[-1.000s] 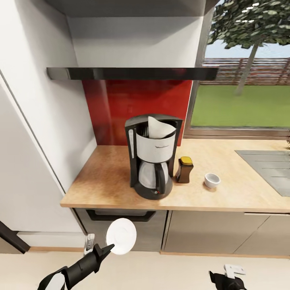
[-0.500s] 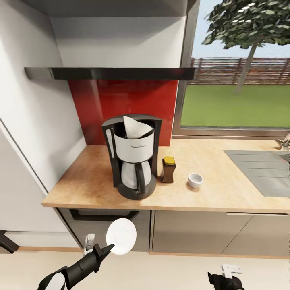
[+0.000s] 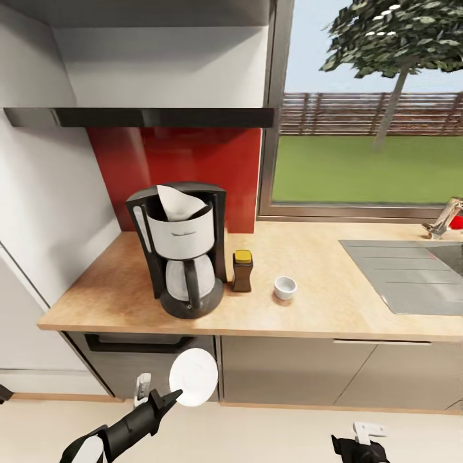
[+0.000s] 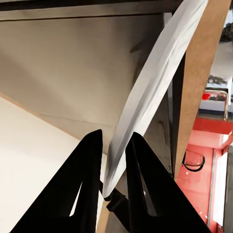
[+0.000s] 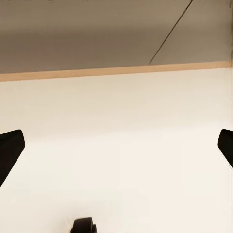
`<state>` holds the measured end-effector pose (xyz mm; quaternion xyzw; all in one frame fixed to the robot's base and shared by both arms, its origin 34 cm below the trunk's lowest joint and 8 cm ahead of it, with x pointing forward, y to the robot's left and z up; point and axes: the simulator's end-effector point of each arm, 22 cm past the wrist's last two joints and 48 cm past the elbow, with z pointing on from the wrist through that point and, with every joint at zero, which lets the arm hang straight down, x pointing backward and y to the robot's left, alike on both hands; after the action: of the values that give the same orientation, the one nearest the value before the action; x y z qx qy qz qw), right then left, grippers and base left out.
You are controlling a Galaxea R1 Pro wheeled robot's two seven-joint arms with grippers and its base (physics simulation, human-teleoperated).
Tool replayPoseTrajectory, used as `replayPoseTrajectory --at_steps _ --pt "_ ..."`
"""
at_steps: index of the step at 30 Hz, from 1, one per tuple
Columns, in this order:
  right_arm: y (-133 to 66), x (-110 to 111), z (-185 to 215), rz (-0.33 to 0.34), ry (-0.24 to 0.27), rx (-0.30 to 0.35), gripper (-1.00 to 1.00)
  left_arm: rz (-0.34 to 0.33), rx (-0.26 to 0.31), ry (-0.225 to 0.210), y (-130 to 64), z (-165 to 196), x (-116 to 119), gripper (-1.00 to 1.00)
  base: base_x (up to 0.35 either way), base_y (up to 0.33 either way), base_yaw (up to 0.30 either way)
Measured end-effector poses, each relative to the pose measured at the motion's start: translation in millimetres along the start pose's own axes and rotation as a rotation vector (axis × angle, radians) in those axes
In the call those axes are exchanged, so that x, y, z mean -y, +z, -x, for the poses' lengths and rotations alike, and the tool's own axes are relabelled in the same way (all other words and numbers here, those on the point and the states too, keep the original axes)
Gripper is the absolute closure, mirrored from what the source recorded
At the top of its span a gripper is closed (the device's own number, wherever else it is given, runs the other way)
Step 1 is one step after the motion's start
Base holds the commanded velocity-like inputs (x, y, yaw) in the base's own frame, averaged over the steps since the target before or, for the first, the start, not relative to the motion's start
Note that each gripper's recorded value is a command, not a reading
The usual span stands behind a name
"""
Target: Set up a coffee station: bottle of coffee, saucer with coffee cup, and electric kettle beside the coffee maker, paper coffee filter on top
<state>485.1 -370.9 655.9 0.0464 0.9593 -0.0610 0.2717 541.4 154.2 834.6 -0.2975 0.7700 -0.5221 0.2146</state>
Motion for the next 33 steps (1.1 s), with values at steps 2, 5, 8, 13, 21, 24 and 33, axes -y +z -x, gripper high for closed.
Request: replayPoseTrajectory --at_steps 2,5,8,13,21,24,33 --pt "0.0 0 0 0.000 0.000 0.000 -1.00 0.000 0.000 0.000 -0.1 0 0 1.00 0.000 -0.286 0.000" --pt "0.0 0 0 0.000 0.000 0.000 -1.00 0.000 0.000 0.000 -0.1 0 0 1.00 0.025 -0.286 0.000" --pt "0.0 0 0 0.000 0.000 0.000 -1.00 0.000 0.000 0.000 -0.2 0 0 1.00 0.071 -0.286 0.082" --pt "-0.1 0 0 0.000 0.001 0.001 -1.00 0.000 0.000 0.000 -0.1 0 0 1.00 0.095 -0.286 0.241" --pt "0.0 -1 0 0.001 0.002 0.000 -1.00 -0.010 -0.002 0.008 1.4 -1 6 1.00 0.077 -0.184 0.106" --pt "-0.1 -2 -1 0.003 0.001 -0.002 -1.00 -0.050 0.009 0.052 2.3 8 31 1.00 0.002 -0.003 0.001" --pt "-0.1 -2 -2 0.005 0.002 -0.004 -1.00 -0.011 0.056 -0.026 10.5 30 69 1.00 0.000 0.000 0.000"
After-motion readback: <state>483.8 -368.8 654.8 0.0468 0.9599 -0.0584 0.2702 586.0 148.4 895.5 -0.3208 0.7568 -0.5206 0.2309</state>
